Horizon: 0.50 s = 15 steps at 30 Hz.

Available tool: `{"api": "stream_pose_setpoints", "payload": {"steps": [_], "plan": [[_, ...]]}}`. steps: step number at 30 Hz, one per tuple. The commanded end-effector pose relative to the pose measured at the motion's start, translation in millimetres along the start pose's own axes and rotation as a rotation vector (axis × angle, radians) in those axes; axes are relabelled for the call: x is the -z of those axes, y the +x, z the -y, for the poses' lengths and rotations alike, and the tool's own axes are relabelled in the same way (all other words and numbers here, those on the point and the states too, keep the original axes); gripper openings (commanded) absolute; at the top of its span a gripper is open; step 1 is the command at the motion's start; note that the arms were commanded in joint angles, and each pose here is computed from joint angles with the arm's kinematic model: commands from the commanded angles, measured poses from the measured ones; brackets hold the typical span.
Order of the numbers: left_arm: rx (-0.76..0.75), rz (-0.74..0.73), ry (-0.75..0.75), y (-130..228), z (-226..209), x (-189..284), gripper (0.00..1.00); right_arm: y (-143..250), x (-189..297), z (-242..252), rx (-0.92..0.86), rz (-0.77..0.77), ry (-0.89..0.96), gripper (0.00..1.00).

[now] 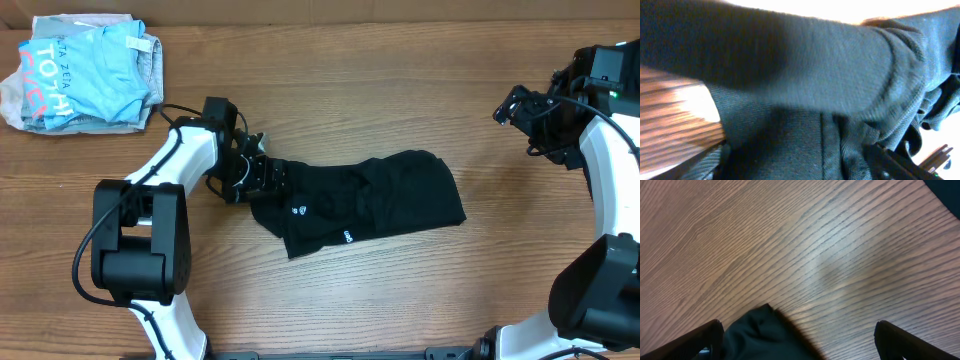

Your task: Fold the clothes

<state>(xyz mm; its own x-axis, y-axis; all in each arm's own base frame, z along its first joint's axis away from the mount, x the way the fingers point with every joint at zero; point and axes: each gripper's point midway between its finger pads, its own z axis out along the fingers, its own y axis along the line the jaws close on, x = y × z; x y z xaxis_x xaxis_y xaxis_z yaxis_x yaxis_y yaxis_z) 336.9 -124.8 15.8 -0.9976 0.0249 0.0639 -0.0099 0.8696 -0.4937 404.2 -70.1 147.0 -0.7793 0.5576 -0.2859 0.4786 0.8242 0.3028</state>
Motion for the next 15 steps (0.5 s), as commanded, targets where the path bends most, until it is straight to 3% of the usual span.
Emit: {"api": "stream_pose_setpoints", "payload": {"steps": [1,3,4,5,6,7,8,15], "plan": [[0.032,-0.073,-0.005,16,-5,-26,0.8,-5,8,-3,0.007,0.027,-0.007,1.0],[0.05,-0.069,-0.005,15,-5,-26,0.56,-5,8,-3,0.007,0.027,-0.007,1.0],[0.053,-0.068,-0.006,14,-4,-26,0.54,-5,8,-3,0.007,0.027,-0.007,1.0],[0.052,-0.066,-0.005,14,-4,-26,0.56,-5,8,-3,0.007,0.027,-0.007,1.0],[0.051,-0.065,-0.005,14,-4,-26,0.68,-5,8,-3,0.007,0.027,-0.007,1.0],[0.048,-0.063,-0.005,13,-4,-27,0.89,-5,8,-3,0.007,0.027,-0.007,1.0],[0.046,-0.062,-0.004,13,-4,-27,0.96,-5,8,-3,0.007,0.027,-0.007,1.0],[-0.066,-0.084,0.106,19,14,-26,1.0,-5,8,-3,0.007,0.027,-0.007,1.0]]}}
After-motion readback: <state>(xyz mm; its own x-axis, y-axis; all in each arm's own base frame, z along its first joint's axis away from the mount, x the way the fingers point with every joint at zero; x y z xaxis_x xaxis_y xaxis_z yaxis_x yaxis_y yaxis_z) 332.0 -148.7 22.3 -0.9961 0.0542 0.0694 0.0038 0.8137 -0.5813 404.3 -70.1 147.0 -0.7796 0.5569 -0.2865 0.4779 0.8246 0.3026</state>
